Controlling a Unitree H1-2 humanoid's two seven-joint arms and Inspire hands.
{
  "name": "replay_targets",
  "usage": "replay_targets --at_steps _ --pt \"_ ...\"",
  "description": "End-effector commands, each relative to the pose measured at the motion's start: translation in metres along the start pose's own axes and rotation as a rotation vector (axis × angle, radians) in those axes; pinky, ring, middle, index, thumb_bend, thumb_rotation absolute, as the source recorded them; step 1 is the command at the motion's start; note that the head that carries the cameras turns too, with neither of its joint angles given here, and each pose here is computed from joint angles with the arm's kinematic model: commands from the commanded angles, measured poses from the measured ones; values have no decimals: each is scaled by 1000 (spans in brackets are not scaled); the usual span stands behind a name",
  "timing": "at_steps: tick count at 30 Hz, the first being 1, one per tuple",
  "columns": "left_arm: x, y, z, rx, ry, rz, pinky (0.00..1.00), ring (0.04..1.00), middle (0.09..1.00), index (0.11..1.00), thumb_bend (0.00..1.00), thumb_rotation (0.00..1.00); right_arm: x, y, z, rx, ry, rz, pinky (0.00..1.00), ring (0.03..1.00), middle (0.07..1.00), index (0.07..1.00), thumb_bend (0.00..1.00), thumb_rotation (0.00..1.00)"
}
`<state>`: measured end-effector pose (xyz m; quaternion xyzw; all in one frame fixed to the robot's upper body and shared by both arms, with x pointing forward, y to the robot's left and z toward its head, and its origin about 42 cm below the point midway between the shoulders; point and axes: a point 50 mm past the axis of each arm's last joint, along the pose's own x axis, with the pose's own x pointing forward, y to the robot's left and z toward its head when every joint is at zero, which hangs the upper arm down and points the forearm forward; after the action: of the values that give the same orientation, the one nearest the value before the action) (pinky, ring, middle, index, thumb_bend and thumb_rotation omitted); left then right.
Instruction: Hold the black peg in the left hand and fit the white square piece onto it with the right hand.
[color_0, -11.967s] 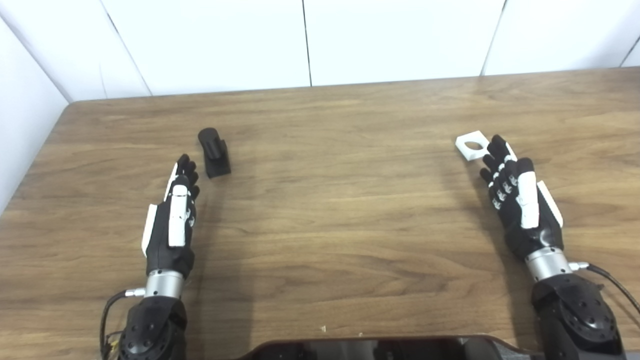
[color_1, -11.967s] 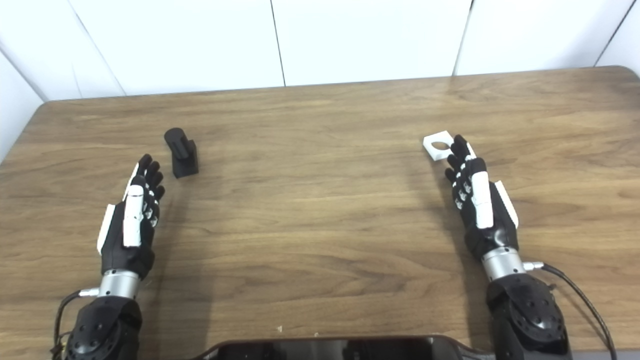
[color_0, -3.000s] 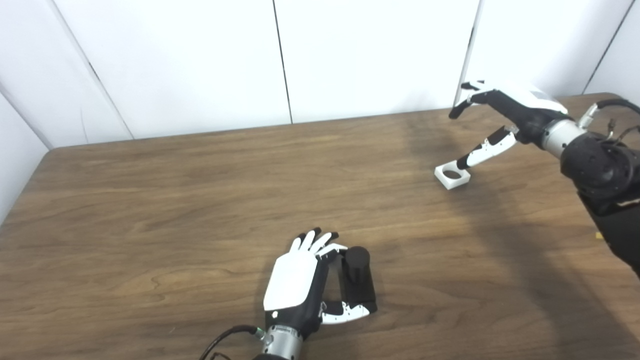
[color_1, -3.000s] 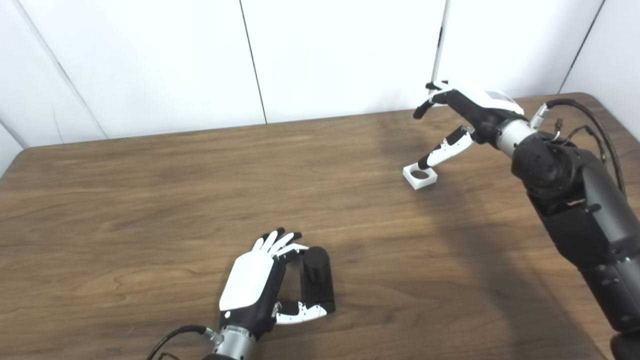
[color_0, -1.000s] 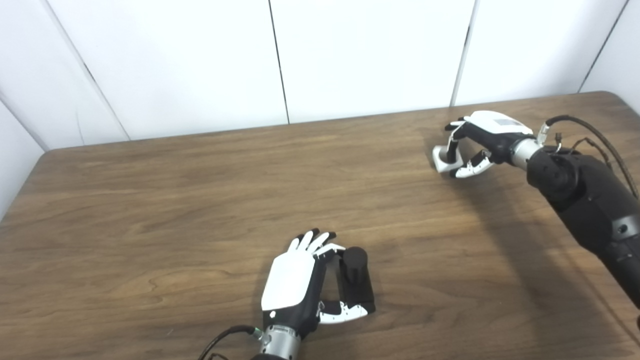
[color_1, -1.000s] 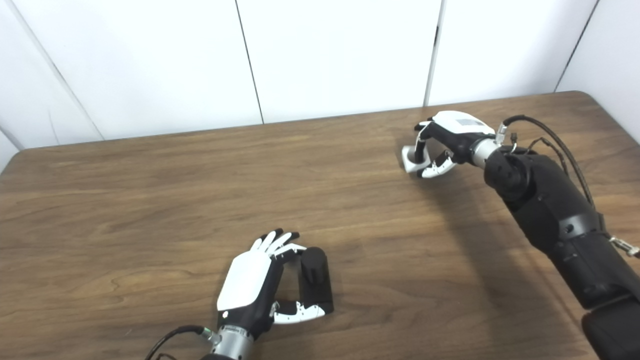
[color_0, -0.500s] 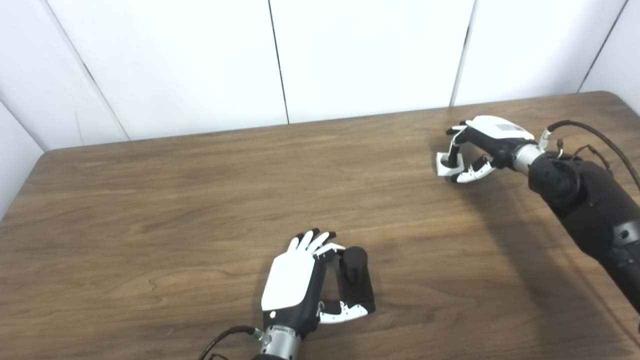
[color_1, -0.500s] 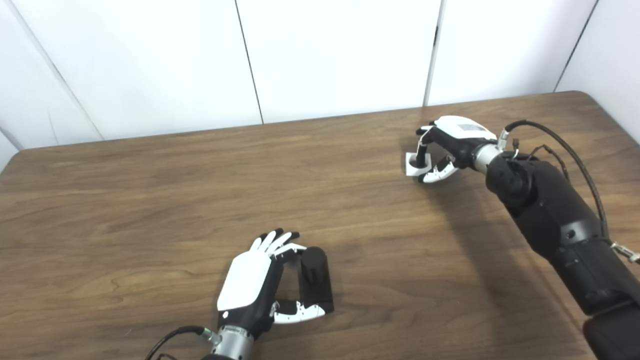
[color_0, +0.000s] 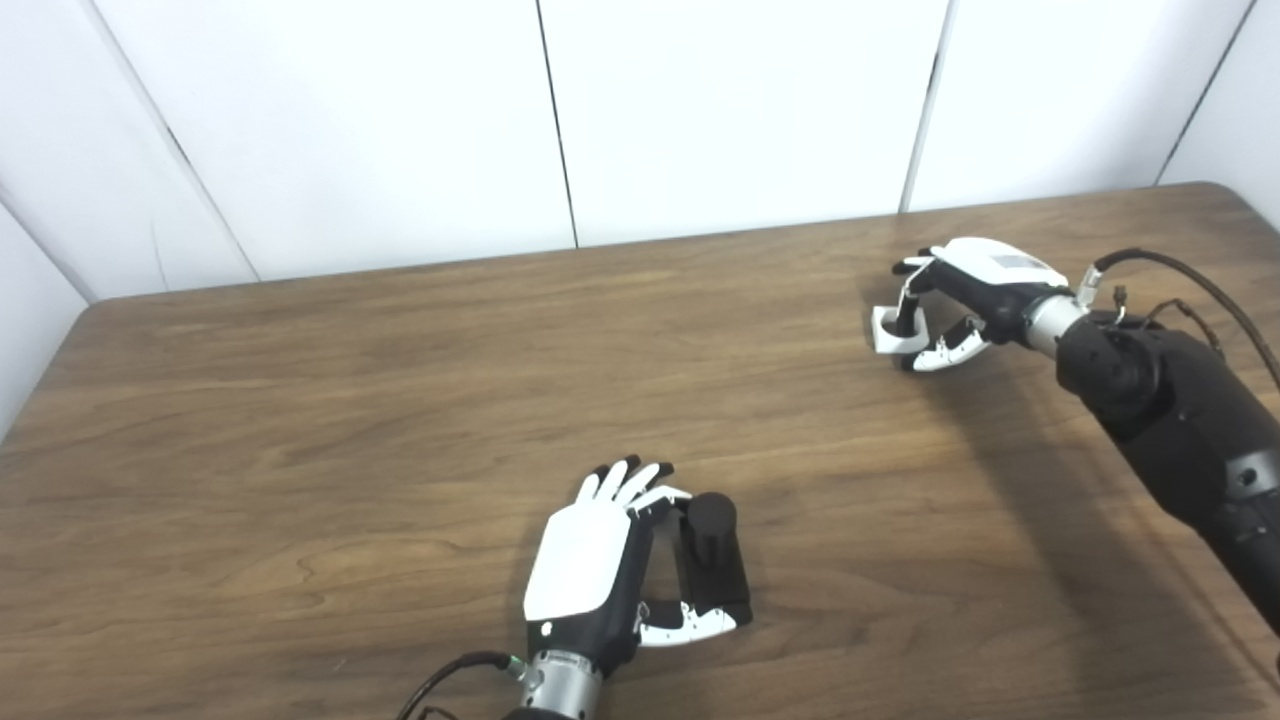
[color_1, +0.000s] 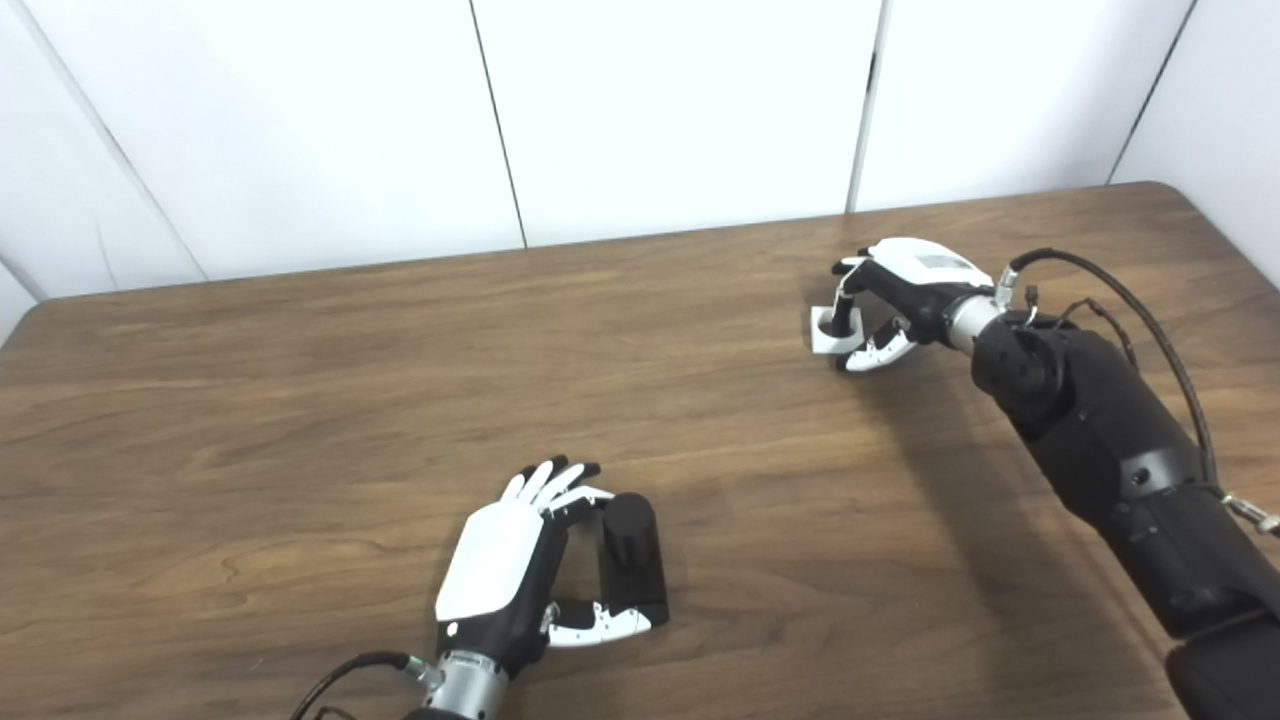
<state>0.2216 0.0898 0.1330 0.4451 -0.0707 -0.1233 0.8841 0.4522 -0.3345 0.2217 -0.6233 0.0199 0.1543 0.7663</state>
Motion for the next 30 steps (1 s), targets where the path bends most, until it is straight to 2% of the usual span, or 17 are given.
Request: replay_targets --at_steps 1,4,9,20,30 --pt "-3 -9 0 5 12 -30 981 964 896 638 757 303 2 -30 8 -4 -33 -92 921 982 917 672 956 318" --pt "-3 -10 0 2 12 -33 994 968 899 640 757 297 1 -31 7 3 -32 -93 925 980 915 700 996 347" --pt "-2 -11 -1 2 11 -38 992 968 898 641 753 293 0 -32 6 1 -48 -105 913 973 910 713 1000 374" --pt "0 -13 -3 5 13 -42 990 968 900 639 754 298 -2 -38 5 14 -58 -128 902 973 914 698 1000 353" --pt "3 -14 -4 7 11 -45 986 969 902 643 749 307 -10 -65 15 -5 -71 -136 920 968 910 692 1000 319"
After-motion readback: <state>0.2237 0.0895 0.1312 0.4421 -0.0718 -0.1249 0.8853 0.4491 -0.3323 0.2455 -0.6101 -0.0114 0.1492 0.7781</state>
